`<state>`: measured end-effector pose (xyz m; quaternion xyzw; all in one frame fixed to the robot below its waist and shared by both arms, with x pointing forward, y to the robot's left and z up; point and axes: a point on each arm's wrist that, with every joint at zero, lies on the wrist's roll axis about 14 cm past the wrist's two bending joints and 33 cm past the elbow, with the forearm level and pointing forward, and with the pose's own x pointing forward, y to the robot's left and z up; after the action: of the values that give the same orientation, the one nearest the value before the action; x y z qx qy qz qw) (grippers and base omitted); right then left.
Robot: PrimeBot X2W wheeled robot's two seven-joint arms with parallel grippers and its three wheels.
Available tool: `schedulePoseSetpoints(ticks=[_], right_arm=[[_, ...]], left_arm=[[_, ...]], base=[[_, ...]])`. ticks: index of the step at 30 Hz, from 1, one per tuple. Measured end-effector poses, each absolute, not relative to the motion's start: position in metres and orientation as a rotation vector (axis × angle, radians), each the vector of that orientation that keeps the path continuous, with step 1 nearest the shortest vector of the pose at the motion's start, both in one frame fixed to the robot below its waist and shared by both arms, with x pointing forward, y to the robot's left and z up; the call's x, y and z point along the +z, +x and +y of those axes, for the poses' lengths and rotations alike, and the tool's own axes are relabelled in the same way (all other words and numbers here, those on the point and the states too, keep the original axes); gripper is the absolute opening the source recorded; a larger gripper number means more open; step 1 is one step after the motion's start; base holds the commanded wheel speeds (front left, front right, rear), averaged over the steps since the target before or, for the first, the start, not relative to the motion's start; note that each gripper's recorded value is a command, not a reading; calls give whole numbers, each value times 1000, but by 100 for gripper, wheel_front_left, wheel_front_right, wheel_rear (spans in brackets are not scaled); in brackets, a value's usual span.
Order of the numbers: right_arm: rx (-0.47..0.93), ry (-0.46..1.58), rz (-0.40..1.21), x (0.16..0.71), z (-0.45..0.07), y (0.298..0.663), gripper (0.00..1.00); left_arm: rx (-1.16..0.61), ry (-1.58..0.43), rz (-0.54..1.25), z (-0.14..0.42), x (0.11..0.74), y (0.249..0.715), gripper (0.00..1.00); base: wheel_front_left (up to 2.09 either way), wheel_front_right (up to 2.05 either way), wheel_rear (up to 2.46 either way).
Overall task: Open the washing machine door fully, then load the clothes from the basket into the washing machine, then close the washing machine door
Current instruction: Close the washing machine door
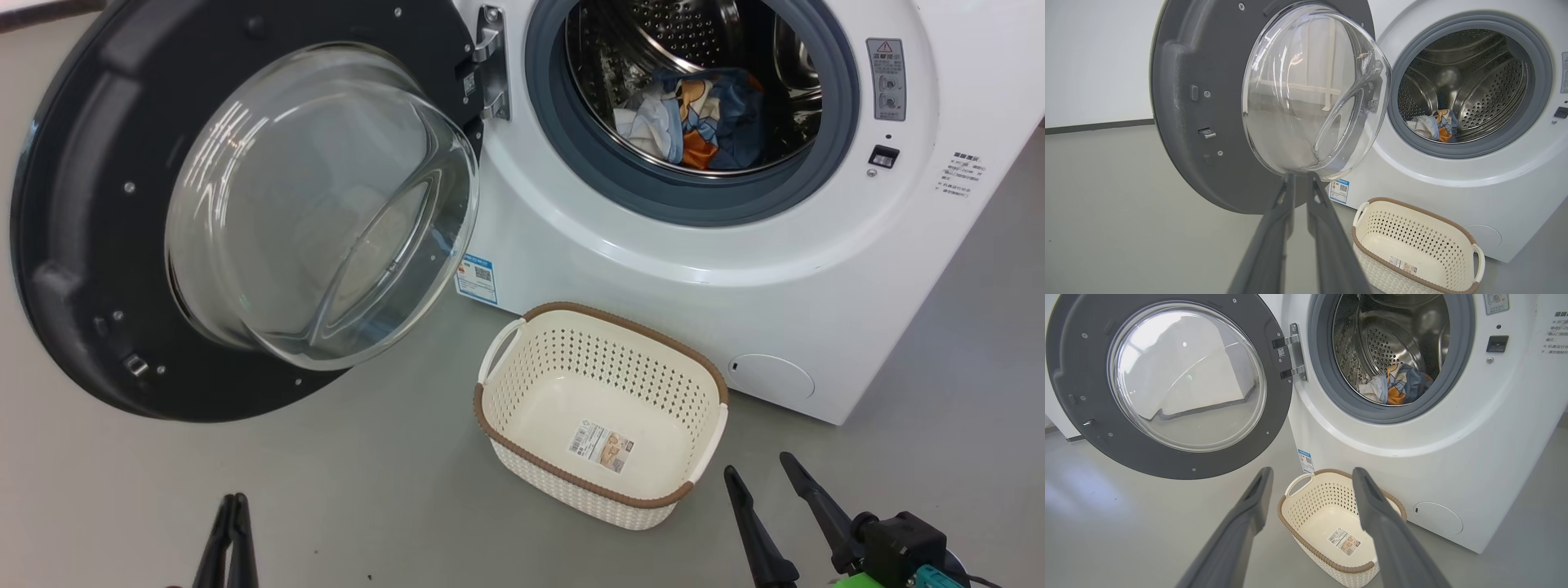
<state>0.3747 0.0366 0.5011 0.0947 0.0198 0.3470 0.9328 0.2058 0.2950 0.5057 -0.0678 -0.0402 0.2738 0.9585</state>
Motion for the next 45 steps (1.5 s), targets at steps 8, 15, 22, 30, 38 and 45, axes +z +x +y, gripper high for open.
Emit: schedulePoseSetpoints(ticks=[8,15,22,30,38,45], right_arm=[[711,196,42,501,36,375,100],[709,198,45,500,36,376,100],[705,200,44,499,35,378,100],[702,209,47,498,35,382,100],[696,199,50,494,30,389,100],[686,199,43,496,27,393,100]], left_arm=[[539,-148,-89,294,507,207,0],[513,-258,-160,289,520,214,0],[428,-658,-344,283,543,221,0],[375,-1064,-623,315,592,222,0],[343,-1084,-922,387,669,196,0],[358,-1044,-1046,452,726,178,0]], base=[[0,0,0],[0,0,0],[0,0,0],[0,0,0],[0,0,0],[0,0,0]])
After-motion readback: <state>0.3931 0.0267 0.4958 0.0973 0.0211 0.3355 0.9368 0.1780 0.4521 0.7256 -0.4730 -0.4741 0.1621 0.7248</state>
